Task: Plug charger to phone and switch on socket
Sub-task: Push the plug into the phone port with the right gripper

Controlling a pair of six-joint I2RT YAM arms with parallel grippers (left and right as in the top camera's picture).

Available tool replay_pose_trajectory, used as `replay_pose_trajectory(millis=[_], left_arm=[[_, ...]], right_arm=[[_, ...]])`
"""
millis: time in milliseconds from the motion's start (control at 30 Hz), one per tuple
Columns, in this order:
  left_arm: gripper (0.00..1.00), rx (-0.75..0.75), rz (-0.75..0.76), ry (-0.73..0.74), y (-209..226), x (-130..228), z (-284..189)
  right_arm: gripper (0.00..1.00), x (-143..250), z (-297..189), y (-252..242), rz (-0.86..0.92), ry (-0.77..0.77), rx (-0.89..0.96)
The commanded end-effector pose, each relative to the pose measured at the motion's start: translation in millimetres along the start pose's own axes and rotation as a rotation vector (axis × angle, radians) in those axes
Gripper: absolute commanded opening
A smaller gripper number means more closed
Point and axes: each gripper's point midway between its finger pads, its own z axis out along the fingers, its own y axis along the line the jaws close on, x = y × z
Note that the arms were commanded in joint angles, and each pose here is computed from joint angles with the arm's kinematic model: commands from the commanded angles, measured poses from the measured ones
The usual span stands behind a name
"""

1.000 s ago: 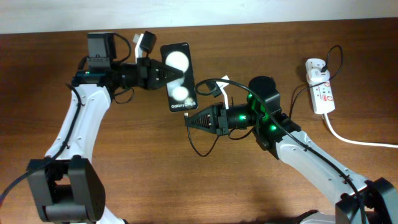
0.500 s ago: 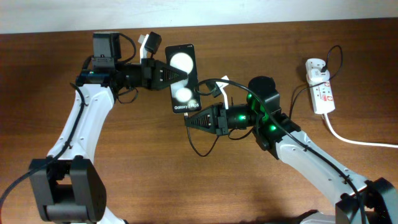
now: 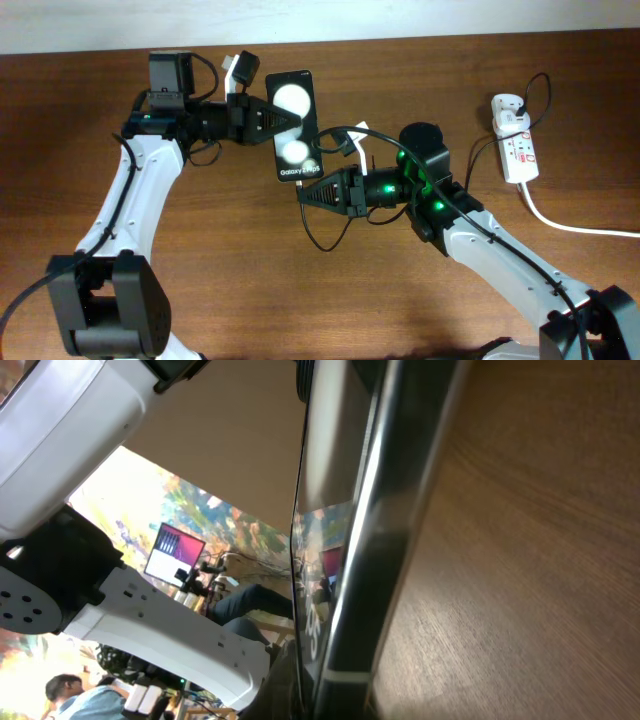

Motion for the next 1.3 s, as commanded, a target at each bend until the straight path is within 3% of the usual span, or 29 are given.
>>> replay_pose_trajectory(millis=[0, 1267], left_arm=[[0.0, 0.033, 0.029, 0.01, -17, 1, -1], [0.0, 0.047, 0.054, 0.042, -20, 7, 12]], right_arm=[[0.04, -7, -2, -4, -0.01, -0.032, 0.025], [0.04, -35, -24, -13, -0.035, -0.138, 0.065]])
